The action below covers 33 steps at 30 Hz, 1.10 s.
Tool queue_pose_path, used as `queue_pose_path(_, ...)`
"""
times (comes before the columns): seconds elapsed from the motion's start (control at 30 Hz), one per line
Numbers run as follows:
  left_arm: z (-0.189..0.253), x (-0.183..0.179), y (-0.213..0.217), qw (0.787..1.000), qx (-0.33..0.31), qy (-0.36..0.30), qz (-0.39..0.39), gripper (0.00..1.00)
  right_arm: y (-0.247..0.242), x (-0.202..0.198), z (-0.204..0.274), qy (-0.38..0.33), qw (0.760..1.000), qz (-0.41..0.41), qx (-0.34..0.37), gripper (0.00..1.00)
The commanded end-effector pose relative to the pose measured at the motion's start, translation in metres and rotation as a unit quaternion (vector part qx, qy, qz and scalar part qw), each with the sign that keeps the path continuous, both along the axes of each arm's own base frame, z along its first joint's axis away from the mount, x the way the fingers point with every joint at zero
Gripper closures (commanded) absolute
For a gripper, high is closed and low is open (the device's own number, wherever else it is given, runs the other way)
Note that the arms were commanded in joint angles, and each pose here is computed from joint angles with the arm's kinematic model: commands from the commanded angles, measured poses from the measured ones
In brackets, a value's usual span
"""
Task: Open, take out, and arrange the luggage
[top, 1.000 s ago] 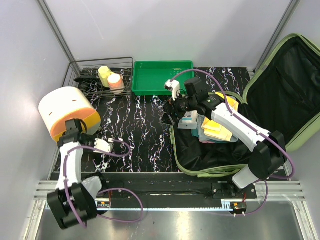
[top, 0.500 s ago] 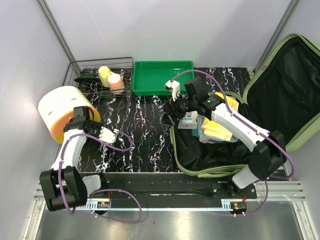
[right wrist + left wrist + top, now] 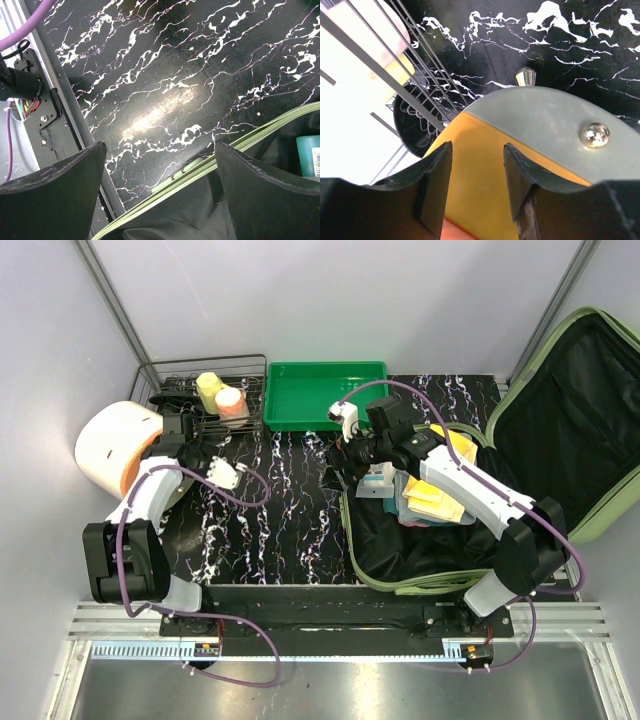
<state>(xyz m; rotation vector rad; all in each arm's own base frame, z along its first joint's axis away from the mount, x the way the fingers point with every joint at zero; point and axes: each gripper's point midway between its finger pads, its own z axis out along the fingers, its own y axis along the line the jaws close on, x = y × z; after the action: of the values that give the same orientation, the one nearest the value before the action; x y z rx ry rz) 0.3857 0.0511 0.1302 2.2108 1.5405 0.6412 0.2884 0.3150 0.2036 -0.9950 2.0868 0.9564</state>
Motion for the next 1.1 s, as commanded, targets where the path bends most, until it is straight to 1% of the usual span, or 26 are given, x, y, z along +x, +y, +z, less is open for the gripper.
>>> queue_pose_path(0.0, 0.018, -0.032, -0.002, 0.997, 0.034, 0.061, -0.019, 0.47, 0.006, 0.009, 0.024, -0.031, 0.999, 0.006, 0.025, 0.0)
queue_pose_path(0.07, 0.018, -0.047, -0.004, 0.995, 0.045, 0.084, -0.029, 0.42, 0.006, 0.008, 0.023, -0.029, 0.999, 0.008, 0.025, 0.0)
queue_pose_path(0.1, 0.013, -0.061, 0.004, 0.99, 0.072, 0.116, -0.023, 0.41, 0.007, 0.008, 0.023, -0.028, 0.999, 0.008, 0.025, 0.0)
queue_pose_path(0.17, 0.009, -0.072, 0.006, 0.985, 0.098, 0.136, -0.029, 0.39, 0.007, 0.007, 0.023, -0.025, 0.999, 0.01, 0.026, 0.0)
queue_pose_path(0.2, 0.002, -0.079, 0.013, 0.981, 0.123, 0.149, -0.03, 0.39, 0.007, 0.007, 0.023, -0.026, 0.999, 0.01, 0.027, 0.0)
queue_pose_path(0.23, 0.0, -0.08, 0.015, 0.98, 0.131, 0.148, -0.031, 0.39, 0.007, 0.007, 0.023, -0.026, 0.999, 0.01, 0.027, 0.0)
queue_pose_path(0.33, -0.005, -0.077, 0.018, 0.98, 0.143, 0.137, -0.035, 0.41, 0.007, 0.007, 0.022, -0.025, 0.999, 0.011, 0.027, 0.0)
queue_pose_path(0.4, -0.009, -0.071, 0.018, 0.979, 0.15, 0.131, -0.044, 0.44, 0.008, 0.006, 0.022, -0.024, 0.999, 0.013, 0.027, 0.0)
queue_pose_path(0.5, -0.015, -0.062, 0.015, 0.978, 0.153, 0.131, -0.059, 0.49, 0.007, 0.005, 0.02, -0.022, 0.999, 0.013, 0.025, 0.0)
queue_pose_path(0.6, -0.024, -0.059, 0.017, 0.973, 0.163, 0.146, -0.07, 0.51, 0.005, 0.004, 0.02, -0.022, 0.999, 0.012, 0.024, 0.0)
queue_pose_path(0.67, -0.03, -0.057, 0.022, 0.969, 0.176, 0.161, -0.066, 0.52, 0.004, 0.004, 0.019, -0.024, 0.999, 0.011, 0.022, 0.0)
queue_pose_path(0.83, -0.041, -0.055, 0.027, 0.965, 0.175, 0.19, -0.045, 0.52, 0.0, 0.001, 0.016, -0.026, 0.999, 0.009, 0.018, 0.0)
queue_pose_path(0.93, -0.047, -0.052, 0.03, 0.964, 0.184, 0.19, -0.041, 0.52, -0.001, -0.001, 0.015, -0.025, 1.0, 0.008, 0.016, 0.0)
queue_pose_path(1.03, -0.051, -0.05, 0.036, 0.96, 0.2, 0.191, -0.034, 0.53, -0.002, -0.001, 0.017, -0.029, 0.999, 0.009, 0.016, 0.0)
queue_pose_path(1.07, -0.052, -0.049, 0.039, 0.96, 0.206, 0.189, -0.032, 0.55, -0.002, 0.0, 0.016, -0.03, 0.999, 0.01, 0.015, 0.0)
